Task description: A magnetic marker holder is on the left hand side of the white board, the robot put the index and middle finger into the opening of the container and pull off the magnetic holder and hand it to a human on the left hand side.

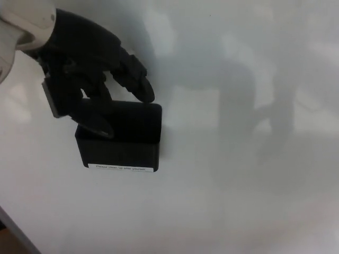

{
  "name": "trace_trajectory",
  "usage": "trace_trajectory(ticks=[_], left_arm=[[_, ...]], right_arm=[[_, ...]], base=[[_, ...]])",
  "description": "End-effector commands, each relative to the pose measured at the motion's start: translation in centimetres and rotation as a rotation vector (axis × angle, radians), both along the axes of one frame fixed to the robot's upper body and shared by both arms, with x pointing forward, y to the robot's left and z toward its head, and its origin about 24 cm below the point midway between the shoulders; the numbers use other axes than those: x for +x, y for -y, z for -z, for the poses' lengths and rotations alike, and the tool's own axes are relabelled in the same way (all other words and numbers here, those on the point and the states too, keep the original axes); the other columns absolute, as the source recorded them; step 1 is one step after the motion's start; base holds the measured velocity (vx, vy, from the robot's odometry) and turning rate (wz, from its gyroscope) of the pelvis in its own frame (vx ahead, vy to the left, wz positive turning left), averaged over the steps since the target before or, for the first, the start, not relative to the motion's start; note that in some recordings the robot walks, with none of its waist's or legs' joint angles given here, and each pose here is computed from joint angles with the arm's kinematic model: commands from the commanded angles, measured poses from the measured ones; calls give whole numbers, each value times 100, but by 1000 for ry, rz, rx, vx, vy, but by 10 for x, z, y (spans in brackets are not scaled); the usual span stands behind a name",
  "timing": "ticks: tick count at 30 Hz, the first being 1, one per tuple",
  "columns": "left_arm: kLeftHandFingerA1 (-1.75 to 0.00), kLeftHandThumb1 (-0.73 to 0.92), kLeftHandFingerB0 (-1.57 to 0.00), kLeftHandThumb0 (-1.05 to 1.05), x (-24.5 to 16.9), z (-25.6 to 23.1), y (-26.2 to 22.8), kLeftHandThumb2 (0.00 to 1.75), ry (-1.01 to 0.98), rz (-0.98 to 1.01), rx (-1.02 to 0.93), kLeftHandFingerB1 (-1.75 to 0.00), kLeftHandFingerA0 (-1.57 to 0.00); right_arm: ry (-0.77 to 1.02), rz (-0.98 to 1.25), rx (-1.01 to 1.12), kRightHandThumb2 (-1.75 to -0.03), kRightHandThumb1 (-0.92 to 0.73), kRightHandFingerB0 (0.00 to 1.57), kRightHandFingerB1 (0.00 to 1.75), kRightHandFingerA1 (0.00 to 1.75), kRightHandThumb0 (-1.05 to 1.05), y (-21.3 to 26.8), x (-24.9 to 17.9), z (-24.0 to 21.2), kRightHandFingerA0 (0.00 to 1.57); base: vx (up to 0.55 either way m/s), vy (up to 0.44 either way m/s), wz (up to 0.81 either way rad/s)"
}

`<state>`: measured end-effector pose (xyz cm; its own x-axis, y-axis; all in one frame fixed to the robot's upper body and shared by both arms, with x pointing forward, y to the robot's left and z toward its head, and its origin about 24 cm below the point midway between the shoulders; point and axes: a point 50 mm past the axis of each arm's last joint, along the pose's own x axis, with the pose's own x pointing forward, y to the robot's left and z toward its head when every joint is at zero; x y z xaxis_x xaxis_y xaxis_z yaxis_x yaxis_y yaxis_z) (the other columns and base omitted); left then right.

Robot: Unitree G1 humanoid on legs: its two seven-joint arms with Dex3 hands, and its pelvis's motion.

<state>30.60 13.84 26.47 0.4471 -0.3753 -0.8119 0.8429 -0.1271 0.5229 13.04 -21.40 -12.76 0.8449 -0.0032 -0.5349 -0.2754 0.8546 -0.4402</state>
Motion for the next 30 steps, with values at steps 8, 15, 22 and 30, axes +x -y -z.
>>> trace_trajectory(ticks=[8, 15, 22, 30], left_arm=[[-54, 69, -6, -105, 3, 11, 0, 108, -210, -74, 122, -26, -36], [-38, 64, -6, -95, 5, 12, 2, 105, -234, -72, 114, -18, -7], [-35, 82, -8, -96, 6, -2, 2, 66, -159, -103, 122, -25, -17], [-48, 67, -3, -94, 4, -10, 9, 105, -75, -59, 171, -17, -17]], right_arm=[[29, 13, -27, -82, -56, 16, 40, 57, -60, 13, 1, -5, 57], [33, 12, -28, -81, -55, 16, 39, 57, -58, 13, 1, -5, 58], [37, 7, -33, -80, -55, 16, 39, 56, -56, 13, 2, -6, 56], [37, 7, -34, -80, -55, 16, 39, 57, -57, 13, 2, -5, 58]], base=[[0, 0, 0], [0, 0, 0], [0, 0, 0], [0, 0, 0]])
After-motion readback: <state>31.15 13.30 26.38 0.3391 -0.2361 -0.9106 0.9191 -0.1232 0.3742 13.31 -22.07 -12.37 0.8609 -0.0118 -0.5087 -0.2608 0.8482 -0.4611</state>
